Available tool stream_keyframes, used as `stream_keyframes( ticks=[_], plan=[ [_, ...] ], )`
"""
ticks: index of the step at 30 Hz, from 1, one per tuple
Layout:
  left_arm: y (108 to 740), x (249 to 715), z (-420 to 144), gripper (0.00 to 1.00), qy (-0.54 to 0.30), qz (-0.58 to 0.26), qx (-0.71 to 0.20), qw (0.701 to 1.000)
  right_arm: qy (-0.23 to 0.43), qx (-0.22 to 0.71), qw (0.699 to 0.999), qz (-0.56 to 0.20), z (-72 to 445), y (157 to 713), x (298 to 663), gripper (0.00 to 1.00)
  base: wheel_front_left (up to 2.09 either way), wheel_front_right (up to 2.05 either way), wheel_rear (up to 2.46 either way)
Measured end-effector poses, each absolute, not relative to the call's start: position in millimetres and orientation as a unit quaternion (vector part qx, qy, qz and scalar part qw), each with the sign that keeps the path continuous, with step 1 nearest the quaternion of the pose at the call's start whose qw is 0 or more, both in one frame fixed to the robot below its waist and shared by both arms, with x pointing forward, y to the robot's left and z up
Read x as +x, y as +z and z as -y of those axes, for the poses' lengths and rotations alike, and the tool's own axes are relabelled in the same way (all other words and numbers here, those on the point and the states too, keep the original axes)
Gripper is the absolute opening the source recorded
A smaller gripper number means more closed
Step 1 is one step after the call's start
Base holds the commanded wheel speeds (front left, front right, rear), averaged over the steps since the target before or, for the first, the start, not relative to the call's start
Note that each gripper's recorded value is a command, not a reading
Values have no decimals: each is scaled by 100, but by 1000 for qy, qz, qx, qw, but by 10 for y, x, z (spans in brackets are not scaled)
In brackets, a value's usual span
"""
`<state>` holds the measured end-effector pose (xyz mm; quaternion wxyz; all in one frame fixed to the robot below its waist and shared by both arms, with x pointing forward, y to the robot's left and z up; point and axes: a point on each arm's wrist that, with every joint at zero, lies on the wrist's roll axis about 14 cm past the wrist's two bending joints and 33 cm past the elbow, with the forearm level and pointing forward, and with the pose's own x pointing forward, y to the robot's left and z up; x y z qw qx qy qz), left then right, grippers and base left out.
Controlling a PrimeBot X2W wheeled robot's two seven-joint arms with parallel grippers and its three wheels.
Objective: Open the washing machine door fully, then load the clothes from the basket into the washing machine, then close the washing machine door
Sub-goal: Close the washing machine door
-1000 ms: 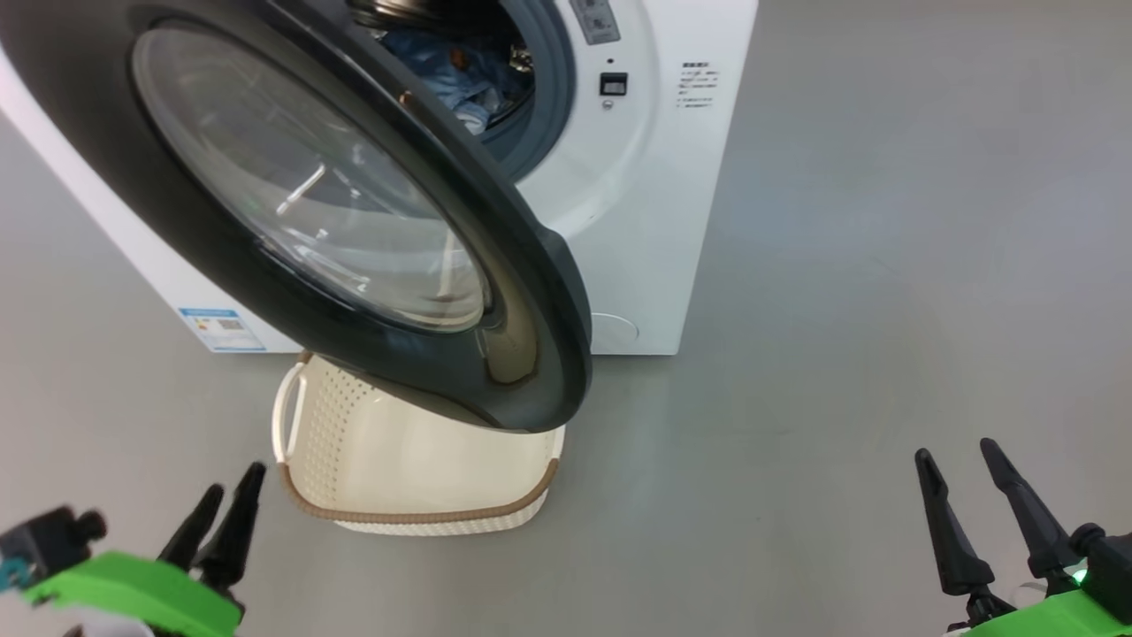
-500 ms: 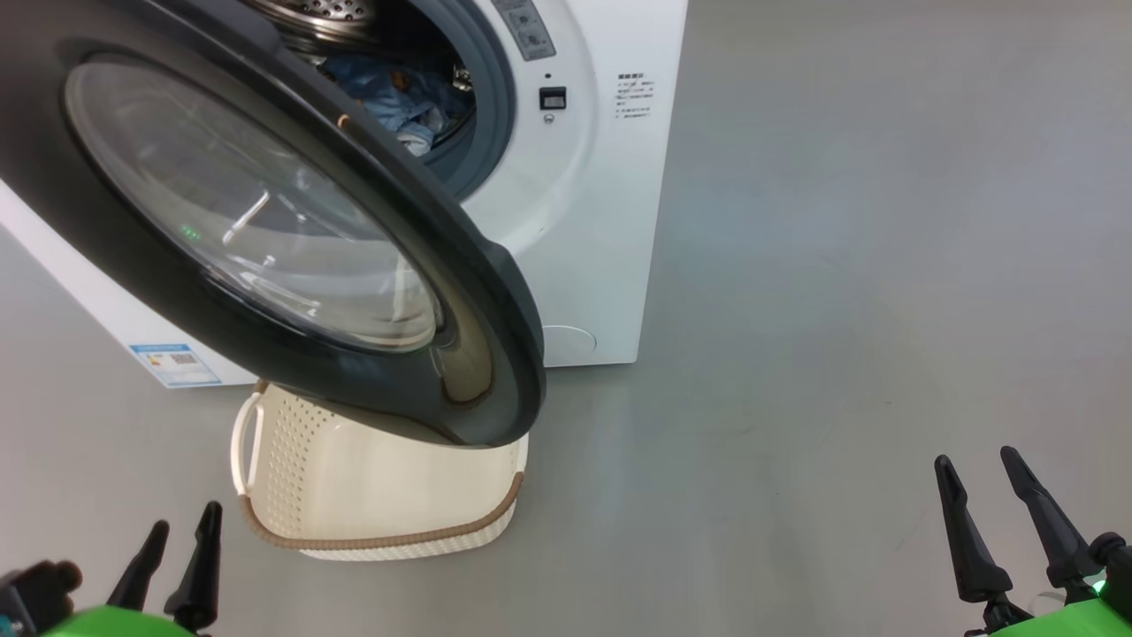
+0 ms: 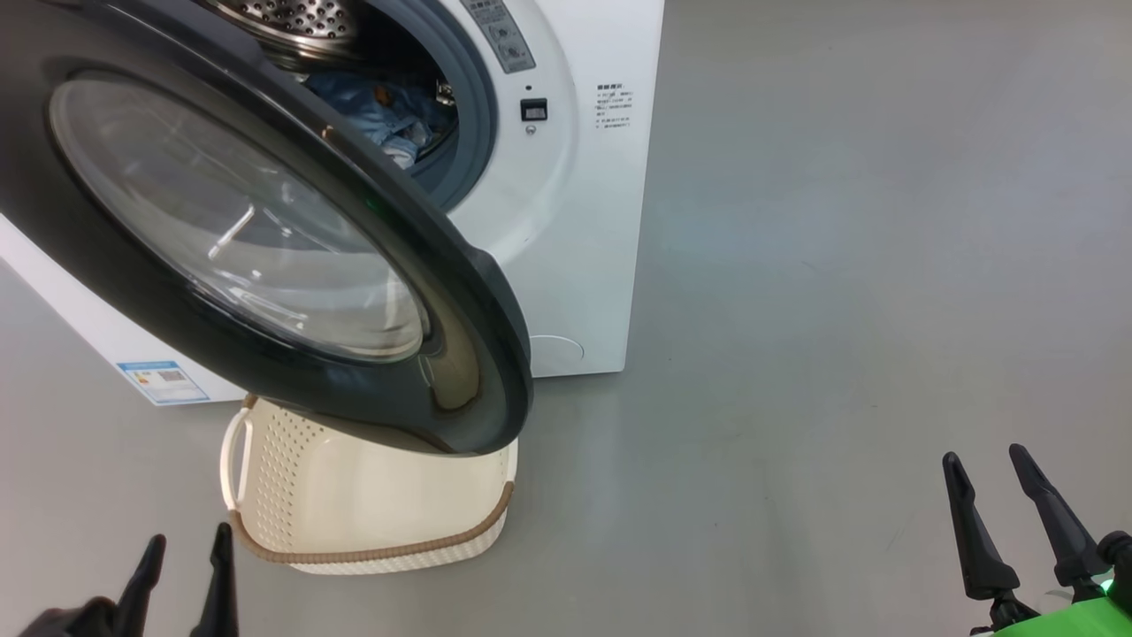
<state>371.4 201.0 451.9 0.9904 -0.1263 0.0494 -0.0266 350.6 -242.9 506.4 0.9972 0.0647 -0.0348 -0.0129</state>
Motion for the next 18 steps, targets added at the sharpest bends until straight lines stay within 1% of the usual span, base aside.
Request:
stream_keyframes(
  ticks=[5, 18],
  plan=[
    [4553, 3659, -1999, 100, -14, -39, -99, 994, -12, 65, 997, 37, 2420, 5076, 3503, 100, 0, 0, 0],
    [4500, 3612, -1948, 100, -5, -45, -98, 994, -9, 68, 997, 33, 2386, 5047, 3501, 100, 0, 0, 0]
  ],
)
